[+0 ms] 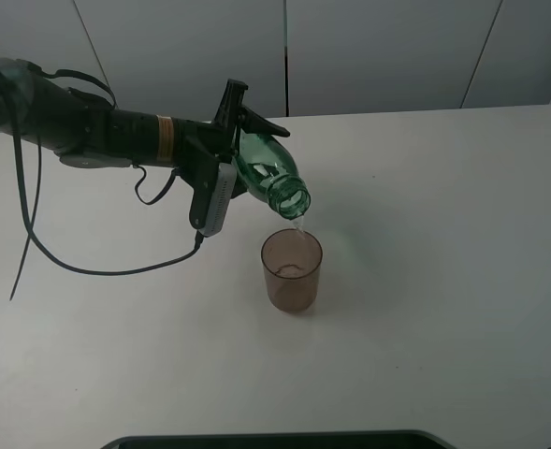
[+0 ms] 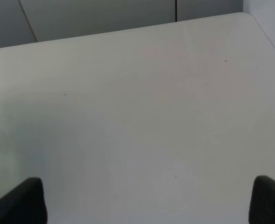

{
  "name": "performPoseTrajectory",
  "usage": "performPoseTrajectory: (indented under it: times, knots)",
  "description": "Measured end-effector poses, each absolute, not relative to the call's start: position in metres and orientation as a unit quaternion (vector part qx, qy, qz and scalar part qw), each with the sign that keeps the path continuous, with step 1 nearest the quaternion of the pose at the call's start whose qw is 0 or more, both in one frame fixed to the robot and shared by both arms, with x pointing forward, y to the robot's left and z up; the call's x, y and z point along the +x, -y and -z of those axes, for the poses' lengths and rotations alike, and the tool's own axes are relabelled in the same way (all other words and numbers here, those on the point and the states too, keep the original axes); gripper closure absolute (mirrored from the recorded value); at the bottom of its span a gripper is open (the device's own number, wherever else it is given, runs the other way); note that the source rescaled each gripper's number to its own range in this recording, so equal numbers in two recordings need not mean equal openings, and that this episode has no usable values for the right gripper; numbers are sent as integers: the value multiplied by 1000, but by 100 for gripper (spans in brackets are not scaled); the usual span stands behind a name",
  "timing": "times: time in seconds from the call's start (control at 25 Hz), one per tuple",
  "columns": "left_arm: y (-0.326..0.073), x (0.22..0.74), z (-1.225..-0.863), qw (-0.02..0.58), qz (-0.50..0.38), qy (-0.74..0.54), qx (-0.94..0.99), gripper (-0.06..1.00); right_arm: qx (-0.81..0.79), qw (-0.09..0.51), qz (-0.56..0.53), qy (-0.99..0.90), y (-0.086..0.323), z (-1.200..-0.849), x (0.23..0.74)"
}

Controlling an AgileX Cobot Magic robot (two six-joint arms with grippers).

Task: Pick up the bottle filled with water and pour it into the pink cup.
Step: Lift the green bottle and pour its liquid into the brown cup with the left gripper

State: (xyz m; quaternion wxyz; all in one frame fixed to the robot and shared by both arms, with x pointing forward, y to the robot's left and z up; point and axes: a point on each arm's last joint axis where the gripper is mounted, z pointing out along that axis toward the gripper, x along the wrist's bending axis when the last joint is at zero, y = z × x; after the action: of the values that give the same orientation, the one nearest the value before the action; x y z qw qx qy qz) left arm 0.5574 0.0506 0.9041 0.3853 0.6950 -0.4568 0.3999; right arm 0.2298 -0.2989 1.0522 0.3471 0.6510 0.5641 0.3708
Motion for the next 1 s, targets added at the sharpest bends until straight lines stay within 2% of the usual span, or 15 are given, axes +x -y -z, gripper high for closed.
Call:
performPoseTrajectory:
  times: [1.0]
  knots:
    - [-51,558,-902,367,-405,468,694,94,651,347,-371,-564,299,-1052,230]
